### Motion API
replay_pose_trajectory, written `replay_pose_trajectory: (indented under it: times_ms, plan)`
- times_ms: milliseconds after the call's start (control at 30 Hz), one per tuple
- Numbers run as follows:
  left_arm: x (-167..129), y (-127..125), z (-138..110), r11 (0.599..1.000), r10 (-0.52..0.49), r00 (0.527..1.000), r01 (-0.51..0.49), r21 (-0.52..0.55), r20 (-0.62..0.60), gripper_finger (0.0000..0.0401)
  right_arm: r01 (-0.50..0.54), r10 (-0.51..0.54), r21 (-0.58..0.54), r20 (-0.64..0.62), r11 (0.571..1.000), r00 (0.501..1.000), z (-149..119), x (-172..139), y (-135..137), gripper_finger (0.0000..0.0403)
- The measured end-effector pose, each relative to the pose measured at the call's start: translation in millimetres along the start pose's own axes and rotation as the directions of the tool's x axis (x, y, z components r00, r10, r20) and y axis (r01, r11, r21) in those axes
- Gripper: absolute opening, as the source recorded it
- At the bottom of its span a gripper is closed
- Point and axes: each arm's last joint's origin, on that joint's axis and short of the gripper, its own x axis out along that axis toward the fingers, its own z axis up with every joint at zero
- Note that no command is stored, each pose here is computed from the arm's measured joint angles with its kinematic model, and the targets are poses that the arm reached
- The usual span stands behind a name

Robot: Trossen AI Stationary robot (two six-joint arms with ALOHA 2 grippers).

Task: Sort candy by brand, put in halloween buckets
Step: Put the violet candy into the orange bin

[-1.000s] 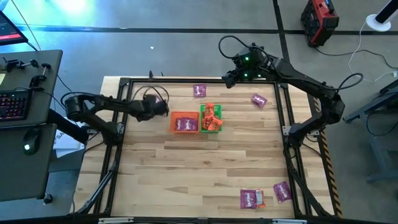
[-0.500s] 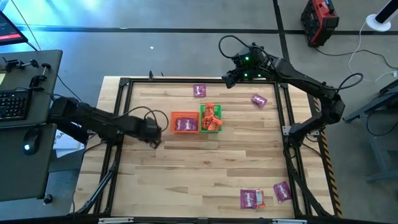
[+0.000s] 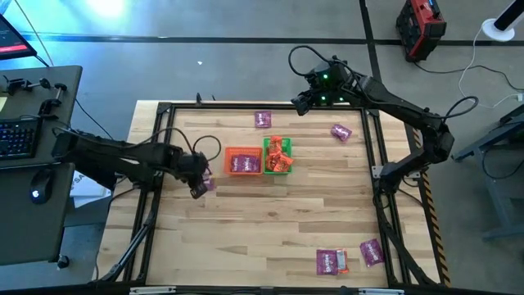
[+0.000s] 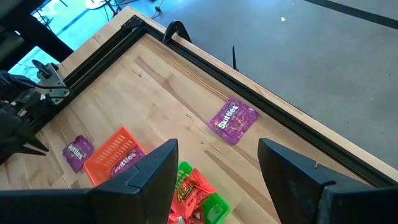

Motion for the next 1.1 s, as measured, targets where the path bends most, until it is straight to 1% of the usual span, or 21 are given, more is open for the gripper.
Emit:
replay_pose_trajectory:
  times_ms: [100, 167, 300, 400, 467, 533, 667, 767, 833, 900, 1100]
  plan:
    - [-4.5, 3.8, 10.6, 0.998, -0.010, 1.000, 0.010, 0.064, 0.014, 0.0053, 0.000, 0.000, 0.000, 0.000, 1.000, 1.000, 0.0, 0.1, 0.0, 0.0216]
    - [-4.3, 8.4, 17.7, 0.996, -0.022, 1.000, 0.022, 0.084, 0.000, 0.0081, 0.000, 0.000, 0.004, 0.000, 1.000, 1.000, 0.0, 0.0, 0.0, 0.0216]
    - [6.0, 20.0, 28.6, 0.992, -0.074, 0.994, 0.082, 0.100, -0.086, 0.0144, -0.002, 0.002, 0.016, -0.002, 1.000, 1.000, -0.5, 0.1, 1.1, 0.0216]
    - [17.9, 29.8, 35.9, 0.988, -0.060, 0.989, 0.077, 0.133, -0.132, 0.0189, -0.008, 0.008, 0.019, -0.004, 1.000, 1.000, -1.3, 0.3, 3.4, 0.0216]
    - [26.0, 34.8, 41.9, 0.973, -0.050, 0.989, 0.079, 0.215, -0.137, 0.0214, -0.015, 0.015, 0.013, -0.007, 1.000, 1.000, -2.4, 0.3, 6.3, 0.0216]
    - [33.2, 37.4, 46.6, 0.945, -0.045, 0.990, 0.087, 0.314, -0.137, 0.0231, -0.023, 0.023, 0.006, -0.010, 1.000, 1.000, -3.6, 0.4, 9.8, 0.0216]
    - [47.4, 38.2, 51.6, 0.854, -0.037, 0.986, 0.114, 0.508, -0.160, 0.0242, -0.043, 0.042, -0.012, -0.019, 0.999, 0.999, -6.7, 0.5, 17.7, 0.0216]
    - [57.7, 38.7, 51.6, 0.801, -0.023, 0.978, 0.141, 0.583, -0.205, 0.0243, -0.055, 0.054, -0.028, -0.024, 0.998, 0.998, -8.7, 0.4, 22.7, 0.0216]
    - [64.2, 39.5, 51.4, 0.789, -0.006, 0.973, 0.147, 0.597, -0.232, 0.0243, -0.062, 0.061, -0.046, -0.027, 0.997, 0.998, -9.9, 0.3, 25.8, 0.0216]
    - [70.0, 40.3, 51.9, 0.789, 0.012, 0.969, 0.142, 0.597, -0.246, 0.0243, -0.058, 0.056, -0.058, -0.025, 0.997, 0.998, -11.0, 0.2, 28.4, 0.0216]
    - [87.1, 40.3, 55.3, 0.795, 0.021, 0.963, 0.147, 0.589, -0.269, 0.0243, -0.061, 0.060, -0.069, -0.028, 0.996, 0.998, -12.4, 0.1, 31.6, 0.0216]
